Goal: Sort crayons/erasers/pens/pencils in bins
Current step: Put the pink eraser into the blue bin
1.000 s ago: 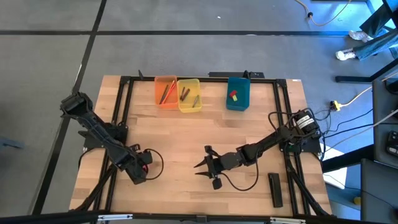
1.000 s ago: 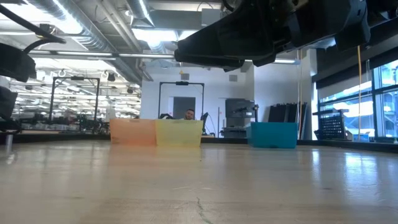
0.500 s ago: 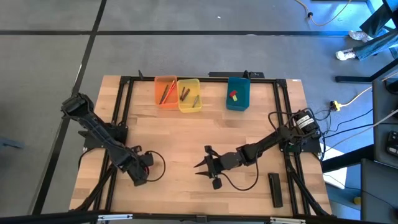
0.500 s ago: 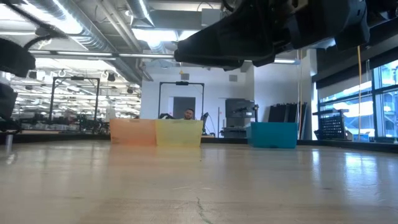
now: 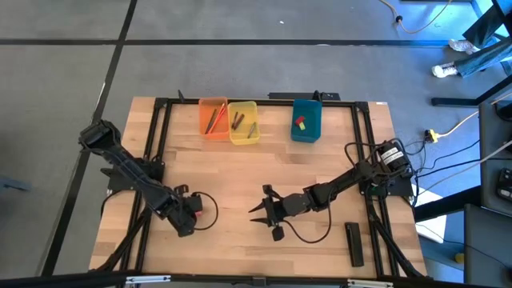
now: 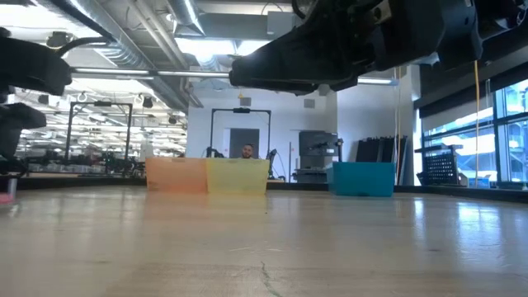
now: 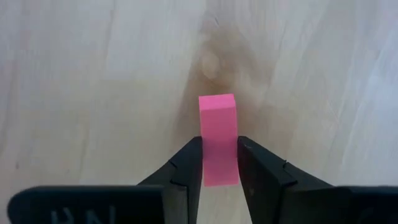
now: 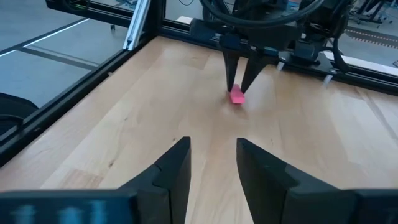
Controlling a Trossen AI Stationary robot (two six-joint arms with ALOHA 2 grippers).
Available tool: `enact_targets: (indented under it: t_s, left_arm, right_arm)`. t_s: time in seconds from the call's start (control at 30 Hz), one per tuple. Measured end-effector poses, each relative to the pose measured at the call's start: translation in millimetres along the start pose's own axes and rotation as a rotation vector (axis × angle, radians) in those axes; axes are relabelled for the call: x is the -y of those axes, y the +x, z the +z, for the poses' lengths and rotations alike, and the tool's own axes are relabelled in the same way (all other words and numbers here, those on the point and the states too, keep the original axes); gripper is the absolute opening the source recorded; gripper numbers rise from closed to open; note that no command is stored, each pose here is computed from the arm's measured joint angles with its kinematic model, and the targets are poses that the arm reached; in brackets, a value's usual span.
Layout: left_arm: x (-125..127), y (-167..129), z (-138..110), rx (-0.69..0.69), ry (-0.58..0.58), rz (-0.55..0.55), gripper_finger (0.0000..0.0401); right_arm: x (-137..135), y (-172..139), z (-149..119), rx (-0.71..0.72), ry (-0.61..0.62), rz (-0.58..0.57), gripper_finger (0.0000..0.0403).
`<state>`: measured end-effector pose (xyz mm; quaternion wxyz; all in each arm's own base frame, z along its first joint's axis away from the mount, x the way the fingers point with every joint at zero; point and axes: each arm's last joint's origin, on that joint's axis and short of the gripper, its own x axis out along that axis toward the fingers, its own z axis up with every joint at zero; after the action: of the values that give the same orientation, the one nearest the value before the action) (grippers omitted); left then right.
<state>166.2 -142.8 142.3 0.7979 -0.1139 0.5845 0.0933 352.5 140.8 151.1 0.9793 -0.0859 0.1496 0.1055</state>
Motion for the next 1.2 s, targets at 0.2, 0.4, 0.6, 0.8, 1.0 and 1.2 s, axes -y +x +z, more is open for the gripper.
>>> enact_targets:
  t_s: [0.2, 0.4, 0.6, 0.8, 1.0, 1.2]
  left_arm:
    - [-1.7, 1.7, 10.7, 0.033, 0.003, -0.024, 0.0091]
    - [2.7, 2.0, 28.1, 0.130, 0.039, -0.119, 0.0091]
    - [2.5, 1.5, 52.8, 0.214, 0.067, -0.252, 0.0091]
    - [-2.6, -1.0, 77.0, 0.316, 0.097, -0.356, 0.0091]
    - [-14.8, 0.6, 89.5, 0.315, 0.078, -0.381, 0.0091]
    - [-17.8, 0.4, 93.8, 0.306, 0.070, -0.424, 0.0091]
  right_arm:
    - [0.0, 0.0, 0.0, 0.000, -0.006, 0.001, 0.0131]
    - [-1.2, 0.8, -0.9, 0.006, -0.200, 0.015, 0.0131]
    - [-9.6, 7.9, -15.8, -0.009, -0.421, 0.060, 0.0150]
    - [-9.7, 30.6, -16.1, -0.010, -0.464, 0.036, 0.0200]
    - [2.1, 62.5, -7.7, -0.049, -0.565, -0.011, 0.0228]
    - [5.9, 86.1, -7.0, -0.118, -0.662, 0.002, 0.0229]
